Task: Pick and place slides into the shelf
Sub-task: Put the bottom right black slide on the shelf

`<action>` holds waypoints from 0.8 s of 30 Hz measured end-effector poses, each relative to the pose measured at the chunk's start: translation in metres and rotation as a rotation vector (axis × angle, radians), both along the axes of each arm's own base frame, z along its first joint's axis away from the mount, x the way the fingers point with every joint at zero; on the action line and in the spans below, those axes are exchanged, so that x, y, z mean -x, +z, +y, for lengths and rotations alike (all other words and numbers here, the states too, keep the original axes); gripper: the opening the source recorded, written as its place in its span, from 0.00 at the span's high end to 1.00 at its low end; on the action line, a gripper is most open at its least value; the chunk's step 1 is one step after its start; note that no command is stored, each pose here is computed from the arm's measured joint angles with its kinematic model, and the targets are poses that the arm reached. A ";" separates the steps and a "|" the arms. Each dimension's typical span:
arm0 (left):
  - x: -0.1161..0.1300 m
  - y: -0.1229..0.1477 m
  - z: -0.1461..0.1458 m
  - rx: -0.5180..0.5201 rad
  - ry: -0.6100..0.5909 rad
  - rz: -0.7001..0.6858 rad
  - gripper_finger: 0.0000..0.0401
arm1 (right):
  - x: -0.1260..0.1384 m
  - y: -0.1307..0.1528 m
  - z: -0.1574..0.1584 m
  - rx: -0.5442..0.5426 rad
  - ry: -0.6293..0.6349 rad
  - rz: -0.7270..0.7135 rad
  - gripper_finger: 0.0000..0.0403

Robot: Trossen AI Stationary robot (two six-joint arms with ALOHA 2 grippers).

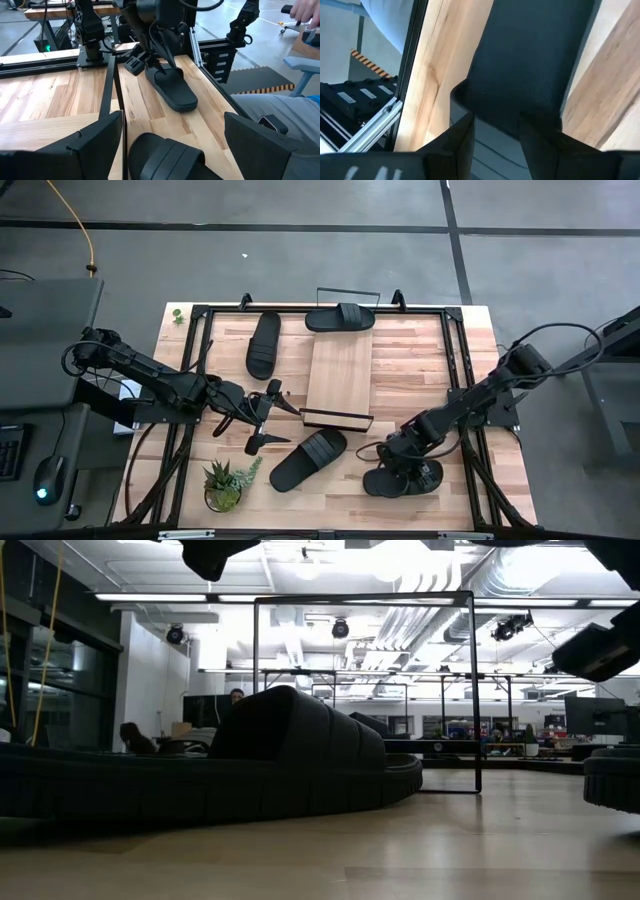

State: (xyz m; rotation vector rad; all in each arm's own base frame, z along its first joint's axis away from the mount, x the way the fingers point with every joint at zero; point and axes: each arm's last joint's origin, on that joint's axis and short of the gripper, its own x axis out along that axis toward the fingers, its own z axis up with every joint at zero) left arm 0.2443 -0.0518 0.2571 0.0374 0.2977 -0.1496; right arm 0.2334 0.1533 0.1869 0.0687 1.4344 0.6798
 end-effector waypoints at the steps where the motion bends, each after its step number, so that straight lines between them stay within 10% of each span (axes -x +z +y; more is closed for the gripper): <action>1: 0.000 0.000 0.000 0.000 0.000 0.000 0.18 | 0.000 -0.001 0.000 -0.001 0.001 0.003 0.65; 24: 0.000 0.000 0.000 0.000 0.001 0.001 0.18 | 0.020 -0.001 0.004 -0.029 -0.074 0.291 0.65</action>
